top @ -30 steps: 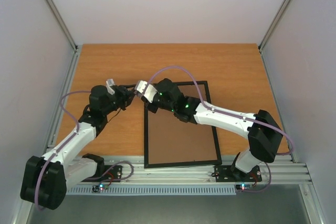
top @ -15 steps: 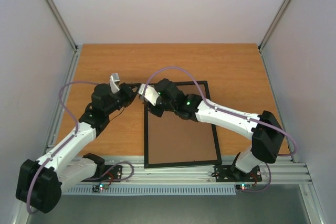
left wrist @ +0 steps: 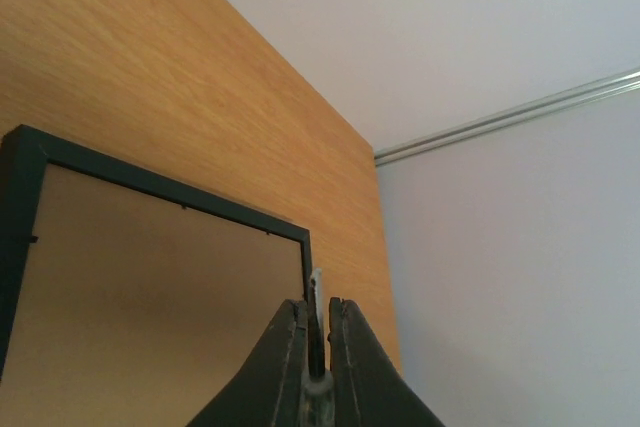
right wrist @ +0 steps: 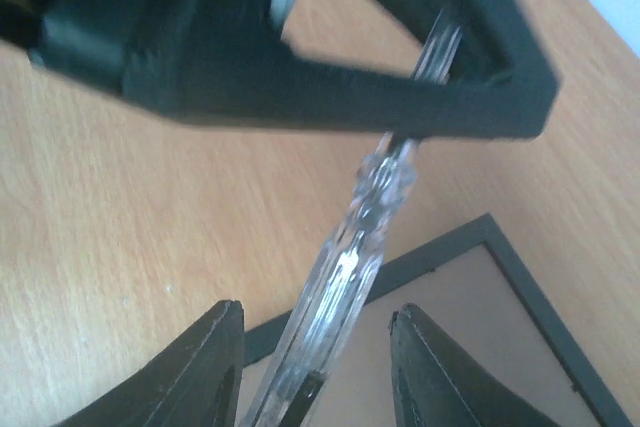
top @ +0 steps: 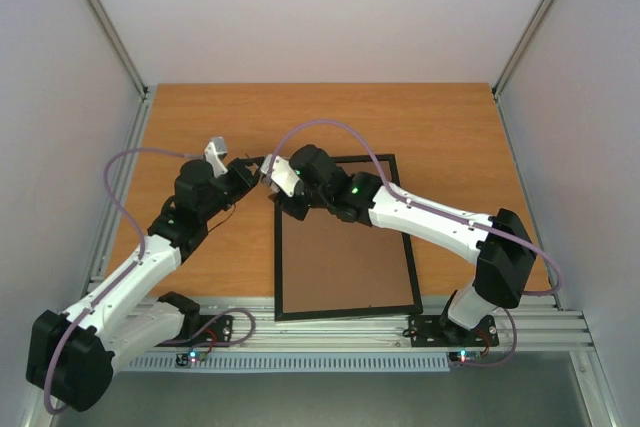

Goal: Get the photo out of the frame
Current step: Adjust the screwdriver.

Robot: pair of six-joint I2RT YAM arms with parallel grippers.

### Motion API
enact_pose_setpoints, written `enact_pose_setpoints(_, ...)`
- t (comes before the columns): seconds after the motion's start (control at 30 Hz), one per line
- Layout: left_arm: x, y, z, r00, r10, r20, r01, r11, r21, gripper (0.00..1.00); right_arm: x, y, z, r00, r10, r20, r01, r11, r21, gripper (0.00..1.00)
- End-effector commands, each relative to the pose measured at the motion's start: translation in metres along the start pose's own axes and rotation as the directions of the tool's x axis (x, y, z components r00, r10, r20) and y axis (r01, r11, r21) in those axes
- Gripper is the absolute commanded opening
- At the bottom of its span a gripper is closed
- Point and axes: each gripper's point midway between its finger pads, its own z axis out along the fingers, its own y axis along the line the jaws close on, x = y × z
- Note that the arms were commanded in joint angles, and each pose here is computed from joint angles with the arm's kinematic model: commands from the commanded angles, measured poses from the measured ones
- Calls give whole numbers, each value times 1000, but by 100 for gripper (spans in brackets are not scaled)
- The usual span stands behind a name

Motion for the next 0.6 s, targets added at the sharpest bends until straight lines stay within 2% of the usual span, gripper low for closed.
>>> enact_pose_setpoints(0.0,-9,-3,-5,996,61,58,-60,998,-14,1,-28,-9,-7,997,41,63,-44,999,33,41)
enact_pose_setpoints(0.47,-7,-5,-3,996,36,78,-37,999,11,1,-23,-16,5,994,104,20,-105,992,67,35)
enact_pose_setpoints(0.57,-4,-6,-1,998,20,66,-22,999,23,1,-19,-15,9,994,114,6,-114,991,64,30)
